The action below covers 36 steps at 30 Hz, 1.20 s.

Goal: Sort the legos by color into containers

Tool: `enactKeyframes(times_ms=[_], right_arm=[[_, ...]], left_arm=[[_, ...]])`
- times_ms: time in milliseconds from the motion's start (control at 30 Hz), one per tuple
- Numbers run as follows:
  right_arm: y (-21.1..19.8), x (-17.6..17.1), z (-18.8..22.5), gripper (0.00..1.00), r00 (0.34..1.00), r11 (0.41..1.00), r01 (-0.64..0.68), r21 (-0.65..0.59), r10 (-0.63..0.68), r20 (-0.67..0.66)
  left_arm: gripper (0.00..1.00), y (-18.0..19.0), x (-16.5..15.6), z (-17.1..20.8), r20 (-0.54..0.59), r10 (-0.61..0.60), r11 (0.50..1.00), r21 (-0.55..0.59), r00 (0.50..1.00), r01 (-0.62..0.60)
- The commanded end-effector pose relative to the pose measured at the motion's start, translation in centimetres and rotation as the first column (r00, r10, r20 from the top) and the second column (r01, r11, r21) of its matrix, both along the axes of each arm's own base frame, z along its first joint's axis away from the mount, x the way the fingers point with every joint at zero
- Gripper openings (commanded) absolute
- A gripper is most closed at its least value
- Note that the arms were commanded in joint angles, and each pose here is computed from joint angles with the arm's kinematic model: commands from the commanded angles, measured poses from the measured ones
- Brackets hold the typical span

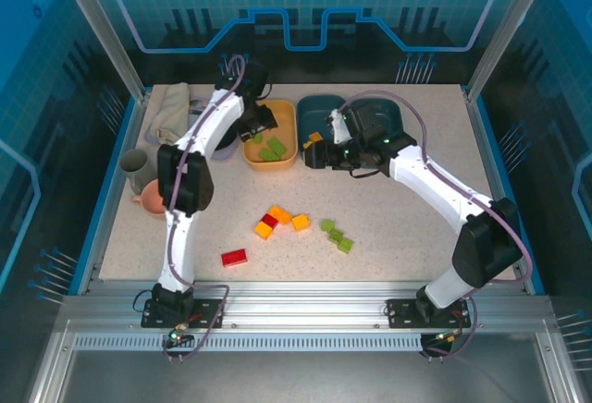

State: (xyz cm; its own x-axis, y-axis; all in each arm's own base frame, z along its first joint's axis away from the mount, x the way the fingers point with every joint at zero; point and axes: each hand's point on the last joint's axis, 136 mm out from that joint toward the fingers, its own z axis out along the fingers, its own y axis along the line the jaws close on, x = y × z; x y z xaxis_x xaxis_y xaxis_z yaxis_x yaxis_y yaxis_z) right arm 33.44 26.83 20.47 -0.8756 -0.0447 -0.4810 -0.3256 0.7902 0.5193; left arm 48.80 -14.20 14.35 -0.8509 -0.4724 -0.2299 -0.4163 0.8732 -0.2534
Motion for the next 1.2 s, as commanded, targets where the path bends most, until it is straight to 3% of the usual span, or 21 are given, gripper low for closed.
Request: enactKeyframes(times_ms=[0, 133, 233, 400, 567, 600, 633, 700, 1167], right_arm=[[0.4, -3.0, 0.0, 0.67, 0.993, 0.991, -0.097, -0.090, 0.102, 0.052], [2.2, -5.9, -1.2, 0.67, 0.975, 0.967, -0.198, -0.160, 0.211, 0.068], [5.0, -9.1, -1.6, 0.67, 0.922, 0.910, -0.343, -0.232, 0.373, 0.102], [10.8, -16.1, -3.9, 0.71, 0.742, 0.734, -0.610, -0.298, 0.661, 0.109], [15.0, -19.4, -7.4, 0.82, 0.597, 0.577, -0.729, -0.369, 0.799, 0.073], [15.7, -19.6, -8.2, 0.83, 0.579, 0.551, -0.741, -0.383, 0.814, 0.052], [16.4, -19.7, -9.1, 0.92, 0.562, 0.524, -0.750, -0.404, 0.827, 0.030], [17.5, -19.4, -10.7, 0.99, 0.551, 0.494, -0.748, -0.442, 0.835, 0.001], [20.6, -16.7, -17.4, 0.99, 0.573, 0.409, -0.702, -0.583, 0.811, -0.120]], left_arm=[[0.63, -0.1, -3.3, 5.9, 0.093, 0.029, 0.997, -0.077, 0.995, -0.022], [0.66, 1.6, -8.8, 7.3, 0.113, 0.067, 0.994, -0.098, 0.991, -0.056], [0.67, 3.6, -14.3, 7.5, 0.115, 0.116, 0.990, -0.094, 0.987, -0.105], [0.71, 7.8, -24.4, 6.6, 0.122, 0.288, 0.955, -0.111, 0.950, -0.275], [0.73, 11.1, -32.2, 5.5, 0.126, 0.404, 0.913, -0.125, 0.906, -0.389], [0.73, 11.6, -33.2, 5.4, 0.128, 0.414, 0.908, -0.120, 0.901, -0.401], [0.73, 12.1, -34.2, 5.3, 0.132, 0.427, 0.903, -0.114, 0.894, -0.414], [0.72, 12.7, -35.4, 5.7, 0.149, 0.441, 0.897, -0.118, 0.885, -0.426], [0.72, 13.8, -38.0, 7.5, 0.212, 0.458, 0.887, -0.168, 0.863, -0.429]])
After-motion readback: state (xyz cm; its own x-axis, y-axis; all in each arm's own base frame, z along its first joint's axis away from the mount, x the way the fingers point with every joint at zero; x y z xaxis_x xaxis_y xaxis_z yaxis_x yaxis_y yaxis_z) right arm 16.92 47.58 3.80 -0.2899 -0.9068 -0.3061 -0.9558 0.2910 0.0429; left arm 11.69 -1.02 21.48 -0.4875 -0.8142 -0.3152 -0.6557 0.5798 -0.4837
